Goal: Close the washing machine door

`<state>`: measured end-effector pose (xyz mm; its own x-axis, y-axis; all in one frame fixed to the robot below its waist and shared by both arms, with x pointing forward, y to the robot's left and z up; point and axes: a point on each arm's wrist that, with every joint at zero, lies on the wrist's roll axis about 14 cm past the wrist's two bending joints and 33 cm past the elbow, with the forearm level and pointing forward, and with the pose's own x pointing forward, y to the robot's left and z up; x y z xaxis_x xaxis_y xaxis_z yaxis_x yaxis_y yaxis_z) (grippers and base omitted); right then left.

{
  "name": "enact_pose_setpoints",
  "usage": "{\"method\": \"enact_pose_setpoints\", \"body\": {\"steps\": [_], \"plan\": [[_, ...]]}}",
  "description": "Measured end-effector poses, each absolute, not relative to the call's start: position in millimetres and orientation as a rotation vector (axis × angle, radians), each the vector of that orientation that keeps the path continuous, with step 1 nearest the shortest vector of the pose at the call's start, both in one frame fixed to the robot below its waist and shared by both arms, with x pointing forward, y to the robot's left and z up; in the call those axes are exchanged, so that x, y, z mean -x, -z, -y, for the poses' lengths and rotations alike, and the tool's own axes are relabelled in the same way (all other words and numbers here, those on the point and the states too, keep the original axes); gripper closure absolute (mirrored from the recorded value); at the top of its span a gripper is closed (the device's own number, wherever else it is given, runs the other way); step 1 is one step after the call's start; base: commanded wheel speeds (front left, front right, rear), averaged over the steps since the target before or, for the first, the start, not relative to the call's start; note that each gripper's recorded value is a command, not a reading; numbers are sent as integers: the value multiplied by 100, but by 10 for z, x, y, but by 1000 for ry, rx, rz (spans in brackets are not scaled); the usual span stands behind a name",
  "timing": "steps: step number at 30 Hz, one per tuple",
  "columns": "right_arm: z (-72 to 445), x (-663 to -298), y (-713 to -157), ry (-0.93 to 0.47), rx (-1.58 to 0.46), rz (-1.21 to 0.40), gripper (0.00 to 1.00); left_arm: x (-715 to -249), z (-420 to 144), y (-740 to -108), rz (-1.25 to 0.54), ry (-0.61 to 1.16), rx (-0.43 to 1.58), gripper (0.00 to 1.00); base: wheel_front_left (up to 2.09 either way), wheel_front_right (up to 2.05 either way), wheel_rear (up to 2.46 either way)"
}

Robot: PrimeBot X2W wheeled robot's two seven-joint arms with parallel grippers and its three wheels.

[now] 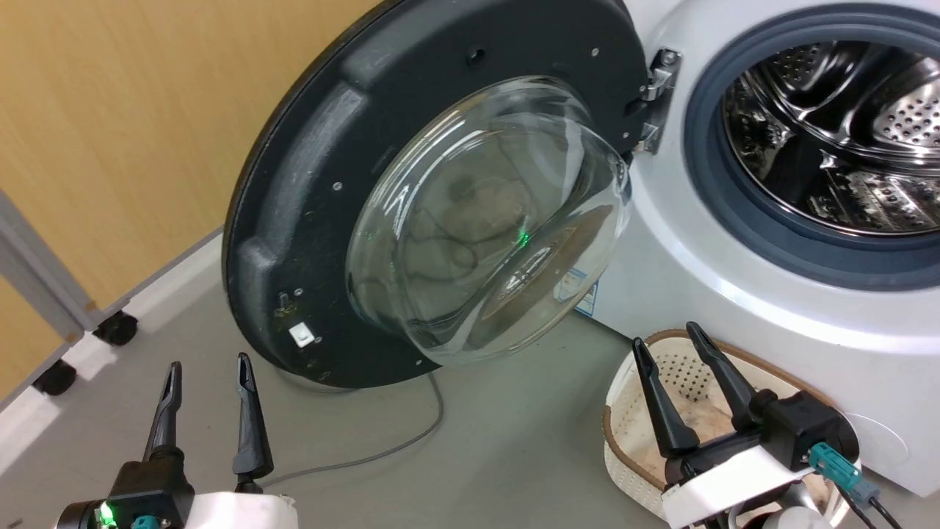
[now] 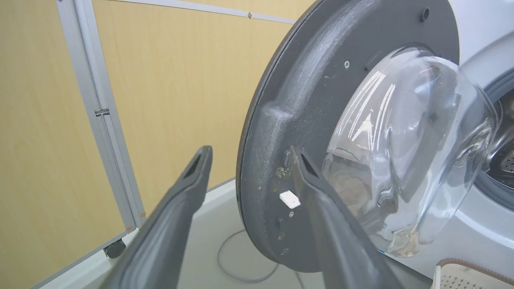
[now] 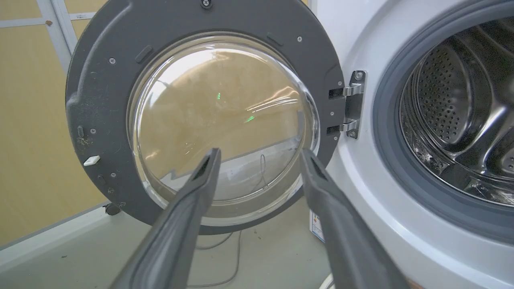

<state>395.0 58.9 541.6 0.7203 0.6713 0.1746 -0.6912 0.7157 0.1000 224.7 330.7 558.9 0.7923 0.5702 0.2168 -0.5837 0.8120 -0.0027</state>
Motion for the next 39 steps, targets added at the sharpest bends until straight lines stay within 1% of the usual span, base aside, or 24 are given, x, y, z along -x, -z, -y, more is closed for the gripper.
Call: {"method": "enact_pose_setpoints", "body": {"steps": [12, 13, 14, 15, 25, 28, 32, 35, 39], "plan": [[-789, -3902, -5416, -814, -188, 135, 0, -2060, -3401, -5602, 227, -679, -74, 0, 0, 0, 0], [-806, -3896, -5416, -819, -189, 136, 0, -2045, -3408, -5585, 224, -683, -68, 26, 0, 0, 0], [-823, -3891, -5416, -825, -190, 136, 0, -2032, -3411, -5551, 217, -684, -53, 82, 0, 0, 0], [-838, -3886, -5419, -829, -192, 138, 0, -2015, -3413, -5518, 212, -685, -41, 100, 0, 0, 0], [-829, -3915, -5403, -823, -204, 136, 0, -1999, -3467, -5493, 212, -684, -13, 100, 0, 0, 0], [-782, -3958, -5400, -807, -197, 143, 0, -2019, -3601, -5580, 239, -681, -8, 100, 0, 0, 0], [-666, -4012, -5337, -772, -194, 134, 0, -2075, -3920, -5817, 288, -679, -16, 100, 0, 0, 0], [-597, -4036, -5291, -753, -192, 125, 0, -2154, -4230, -5983, 318, -699, 73, 100, 0, 0, 0], [-510, -4087, -5262, -727, -187, 119, 0, -2316, -4610, -6087, 329, -728, 254, 100, 0, 0, 0]]}}
